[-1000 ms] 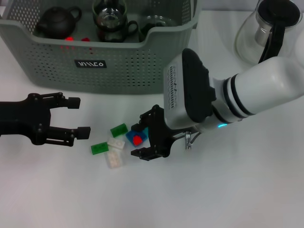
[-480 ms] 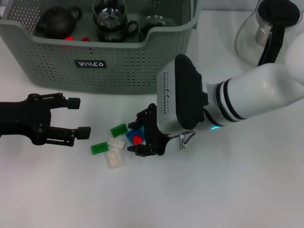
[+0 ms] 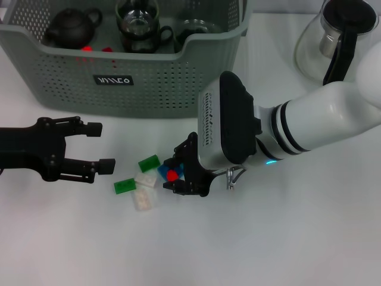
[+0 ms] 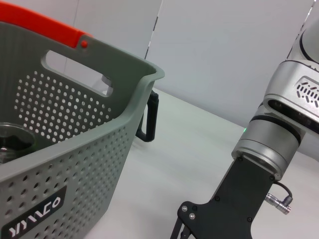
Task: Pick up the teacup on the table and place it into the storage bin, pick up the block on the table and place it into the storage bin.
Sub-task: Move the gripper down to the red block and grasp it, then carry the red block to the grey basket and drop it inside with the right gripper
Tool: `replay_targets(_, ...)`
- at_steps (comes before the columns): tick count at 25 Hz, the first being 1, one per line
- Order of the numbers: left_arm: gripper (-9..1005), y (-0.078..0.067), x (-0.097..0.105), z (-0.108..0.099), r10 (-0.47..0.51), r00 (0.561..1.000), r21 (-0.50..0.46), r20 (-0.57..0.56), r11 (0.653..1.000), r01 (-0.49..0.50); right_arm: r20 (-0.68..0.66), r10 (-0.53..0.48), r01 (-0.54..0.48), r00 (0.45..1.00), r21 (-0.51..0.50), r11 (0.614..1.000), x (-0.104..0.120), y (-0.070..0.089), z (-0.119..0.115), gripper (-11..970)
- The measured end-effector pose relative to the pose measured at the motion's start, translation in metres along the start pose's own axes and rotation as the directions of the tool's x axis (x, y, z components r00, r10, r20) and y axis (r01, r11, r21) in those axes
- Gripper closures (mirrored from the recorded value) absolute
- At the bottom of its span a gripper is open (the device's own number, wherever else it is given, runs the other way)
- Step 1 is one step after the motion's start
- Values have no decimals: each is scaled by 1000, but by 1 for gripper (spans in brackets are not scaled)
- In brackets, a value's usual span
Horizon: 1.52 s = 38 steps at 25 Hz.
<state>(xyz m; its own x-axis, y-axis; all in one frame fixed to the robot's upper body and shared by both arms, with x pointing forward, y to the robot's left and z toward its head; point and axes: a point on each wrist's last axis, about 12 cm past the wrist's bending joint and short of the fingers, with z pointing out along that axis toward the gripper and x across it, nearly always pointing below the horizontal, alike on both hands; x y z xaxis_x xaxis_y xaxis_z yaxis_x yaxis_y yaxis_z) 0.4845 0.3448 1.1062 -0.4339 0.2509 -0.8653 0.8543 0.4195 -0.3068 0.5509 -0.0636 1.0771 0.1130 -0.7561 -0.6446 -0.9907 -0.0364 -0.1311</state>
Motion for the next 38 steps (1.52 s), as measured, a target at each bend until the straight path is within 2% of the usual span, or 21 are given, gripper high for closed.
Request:
replay_targets(14, 80, -1, 1, -1, -3, 1000, -1, 0, 1000, 3, -2, -10, 10, 1000, -1, 1000, -1, 1, 1, 564)
replay_targets(20, 81, -1, 2, -1, -5, 1000, -1, -1, 1000, 5, 1, -3, 3, 1000, -1, 1000, -1, 1, 0, 741)
replay_targets(22, 81, -1, 2, -1, -6, 1000, -2, -1, 1000, 6, 5, 0, 0, 1000, 3, 1000, -2, 0, -2, 847)
replay_targets(29, 82, -1, 3, -1, -8, 1000, 1, -1, 1000, 8, 28, 15, -16, 999, 19, 1000, -7, -5, -9, 849)
replay_targets(33, 83, -2, 4, -3, -10, 1000, -1, 0, 1000, 10, 71, 47, -48, 996, 3, 999, -12, -12, -24, 849)
replay_targets(38, 84, -2, 9, -8, -25, 999, -12, -32, 1000, 24, 161, 122, -115, 979, -53, 992, -16, -23, -61, 848)
